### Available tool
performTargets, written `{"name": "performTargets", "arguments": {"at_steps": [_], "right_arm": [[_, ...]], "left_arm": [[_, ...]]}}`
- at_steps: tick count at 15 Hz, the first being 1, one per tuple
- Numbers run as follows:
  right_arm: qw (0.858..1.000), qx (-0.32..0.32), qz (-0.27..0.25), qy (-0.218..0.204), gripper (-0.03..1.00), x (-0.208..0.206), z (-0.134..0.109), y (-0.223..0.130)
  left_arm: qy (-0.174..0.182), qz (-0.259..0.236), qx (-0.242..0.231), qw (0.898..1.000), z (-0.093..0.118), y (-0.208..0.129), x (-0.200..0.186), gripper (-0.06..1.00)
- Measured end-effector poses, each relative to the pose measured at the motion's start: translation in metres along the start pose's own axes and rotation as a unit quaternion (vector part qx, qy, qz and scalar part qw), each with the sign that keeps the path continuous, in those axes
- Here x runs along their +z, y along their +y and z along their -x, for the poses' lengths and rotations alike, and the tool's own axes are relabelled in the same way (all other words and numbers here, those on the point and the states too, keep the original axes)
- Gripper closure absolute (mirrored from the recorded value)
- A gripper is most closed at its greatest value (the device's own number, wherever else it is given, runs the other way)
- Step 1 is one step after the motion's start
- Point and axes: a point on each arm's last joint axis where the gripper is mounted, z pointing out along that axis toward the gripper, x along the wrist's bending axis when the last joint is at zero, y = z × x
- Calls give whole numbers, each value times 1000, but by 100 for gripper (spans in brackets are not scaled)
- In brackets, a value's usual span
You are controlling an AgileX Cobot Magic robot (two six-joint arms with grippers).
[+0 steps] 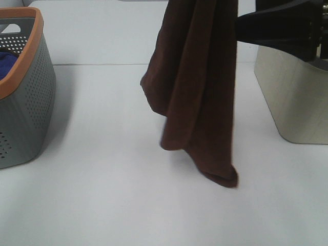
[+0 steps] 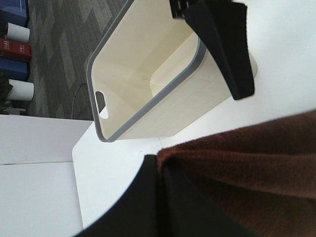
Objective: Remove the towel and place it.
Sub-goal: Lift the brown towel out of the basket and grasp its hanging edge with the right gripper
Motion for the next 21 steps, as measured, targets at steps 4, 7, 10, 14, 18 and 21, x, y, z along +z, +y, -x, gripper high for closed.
{"name": "performTargets", "arguments": {"at_steps": [4, 7, 10, 14, 18, 21], "right_arm": [[996, 29, 28, 84, 22, 21, 1, -8], [995, 30, 32, 91, 22, 22, 1, -9], [994, 43, 12, 95, 22, 34, 9, -21], [995, 55, -23, 82, 22, 51, 21, -41], [986, 92, -52, 128, 22, 73, 26, -69], [977, 110, -79, 166, 22, 85, 27, -91]], "left_arm": [[-1, 5, -2, 1000, 0, 2, 2, 94], [-1, 5, -1, 1000, 0, 2, 2, 94], [0, 5, -2, 1000, 0, 2, 2, 94], [-2, 7, -2, 1000, 1, 2, 2, 94], [-2, 7, -2, 1000, 1, 2, 2, 94], [0, 7, -2, 1000, 0, 2, 2, 94]]}}
